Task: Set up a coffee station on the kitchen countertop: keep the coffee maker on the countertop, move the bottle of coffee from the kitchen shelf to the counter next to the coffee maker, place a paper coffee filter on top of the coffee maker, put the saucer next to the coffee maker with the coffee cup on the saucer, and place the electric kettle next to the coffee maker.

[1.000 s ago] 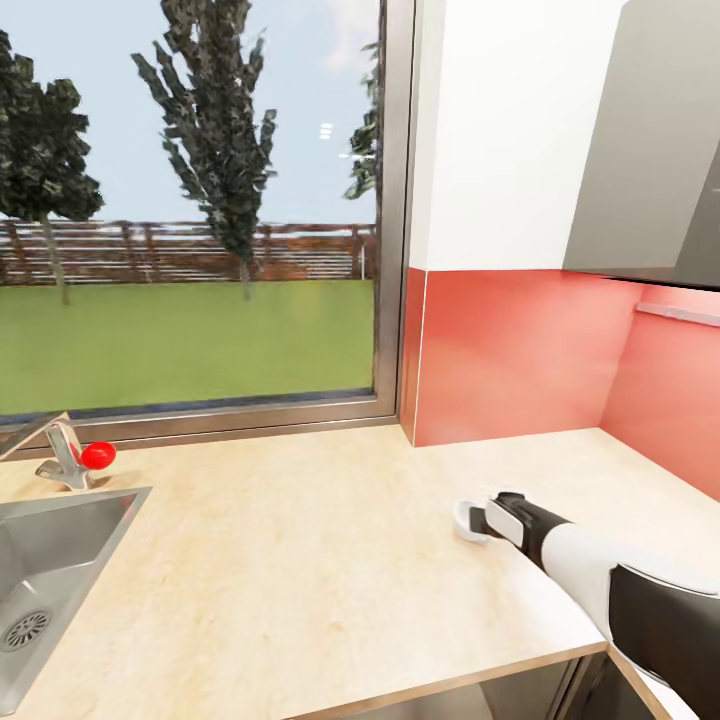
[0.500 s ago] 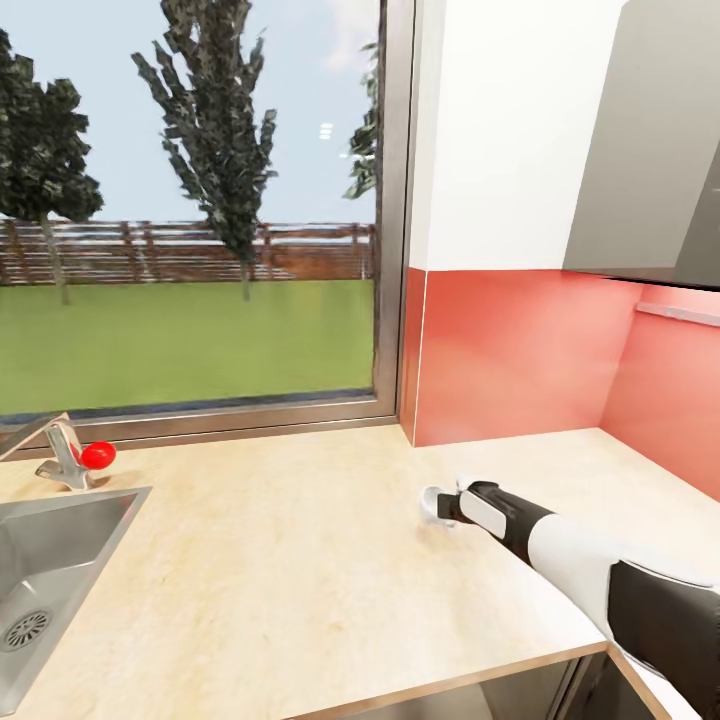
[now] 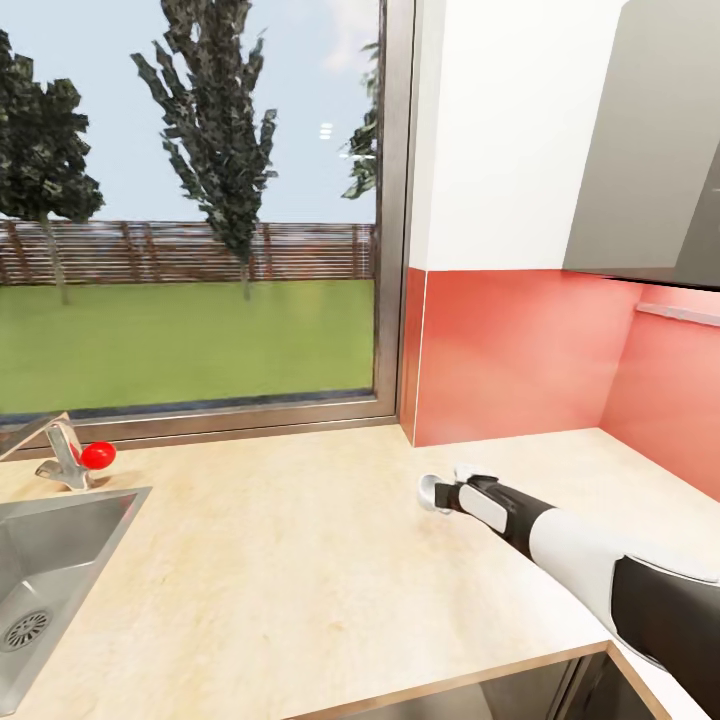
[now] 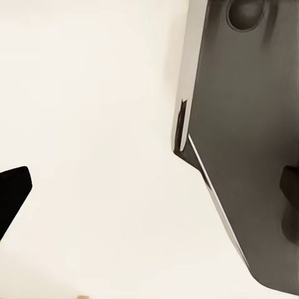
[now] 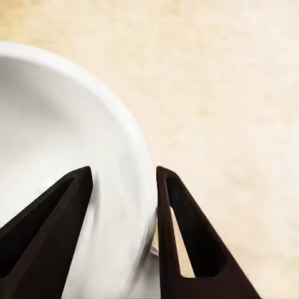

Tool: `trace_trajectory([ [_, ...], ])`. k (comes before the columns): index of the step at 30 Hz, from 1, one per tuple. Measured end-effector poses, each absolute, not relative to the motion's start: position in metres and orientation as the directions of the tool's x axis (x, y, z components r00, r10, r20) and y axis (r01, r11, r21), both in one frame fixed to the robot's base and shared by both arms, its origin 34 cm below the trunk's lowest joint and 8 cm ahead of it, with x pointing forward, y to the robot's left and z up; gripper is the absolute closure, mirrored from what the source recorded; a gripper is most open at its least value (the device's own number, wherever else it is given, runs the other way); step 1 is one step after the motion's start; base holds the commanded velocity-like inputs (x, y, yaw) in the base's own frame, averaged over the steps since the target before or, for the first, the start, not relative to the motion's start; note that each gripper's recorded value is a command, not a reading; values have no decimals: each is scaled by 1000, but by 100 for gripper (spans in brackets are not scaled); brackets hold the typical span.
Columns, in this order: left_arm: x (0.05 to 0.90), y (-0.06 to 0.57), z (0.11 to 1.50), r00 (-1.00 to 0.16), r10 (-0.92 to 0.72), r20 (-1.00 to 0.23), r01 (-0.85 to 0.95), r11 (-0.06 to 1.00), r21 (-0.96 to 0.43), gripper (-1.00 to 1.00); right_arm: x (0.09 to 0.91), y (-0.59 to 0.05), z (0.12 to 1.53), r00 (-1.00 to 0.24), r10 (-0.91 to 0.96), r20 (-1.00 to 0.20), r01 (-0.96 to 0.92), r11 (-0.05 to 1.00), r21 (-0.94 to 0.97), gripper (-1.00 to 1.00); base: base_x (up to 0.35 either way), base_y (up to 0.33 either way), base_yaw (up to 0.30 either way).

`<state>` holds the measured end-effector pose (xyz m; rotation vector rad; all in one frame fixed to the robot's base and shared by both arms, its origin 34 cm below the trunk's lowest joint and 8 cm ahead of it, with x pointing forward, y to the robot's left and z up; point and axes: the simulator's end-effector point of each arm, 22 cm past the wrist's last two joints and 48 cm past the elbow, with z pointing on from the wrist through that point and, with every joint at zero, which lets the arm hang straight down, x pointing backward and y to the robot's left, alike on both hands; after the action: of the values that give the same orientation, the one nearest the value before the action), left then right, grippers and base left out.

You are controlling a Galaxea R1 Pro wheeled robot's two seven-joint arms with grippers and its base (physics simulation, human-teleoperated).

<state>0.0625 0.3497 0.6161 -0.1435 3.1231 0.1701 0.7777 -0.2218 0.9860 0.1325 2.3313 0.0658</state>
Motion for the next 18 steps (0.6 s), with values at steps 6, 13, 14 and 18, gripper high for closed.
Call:
trace_trajectory([
  [6,63,350,616,-996,-87,-17,-89,990,108,-100,786,-206,1004,-670,107,-734,41,993,107,100,0,0,0],
  [13,65,350,616,-996,-85,-24,-87,990,107,-100,786,-101,1064,-619,51,-784,-194,957,215,100,0,0,0],
  [14,66,351,616,-996,-83,-31,-86,991,108,-100,782,-85,1073,-612,46,-789,-236,942,238,100,0,0,0],
  [18,70,351,616,-996,-77,-47,-82,991,107,-100,776,-56,1087,-603,37,-797,-339,892,298,100,0,0,0],
])
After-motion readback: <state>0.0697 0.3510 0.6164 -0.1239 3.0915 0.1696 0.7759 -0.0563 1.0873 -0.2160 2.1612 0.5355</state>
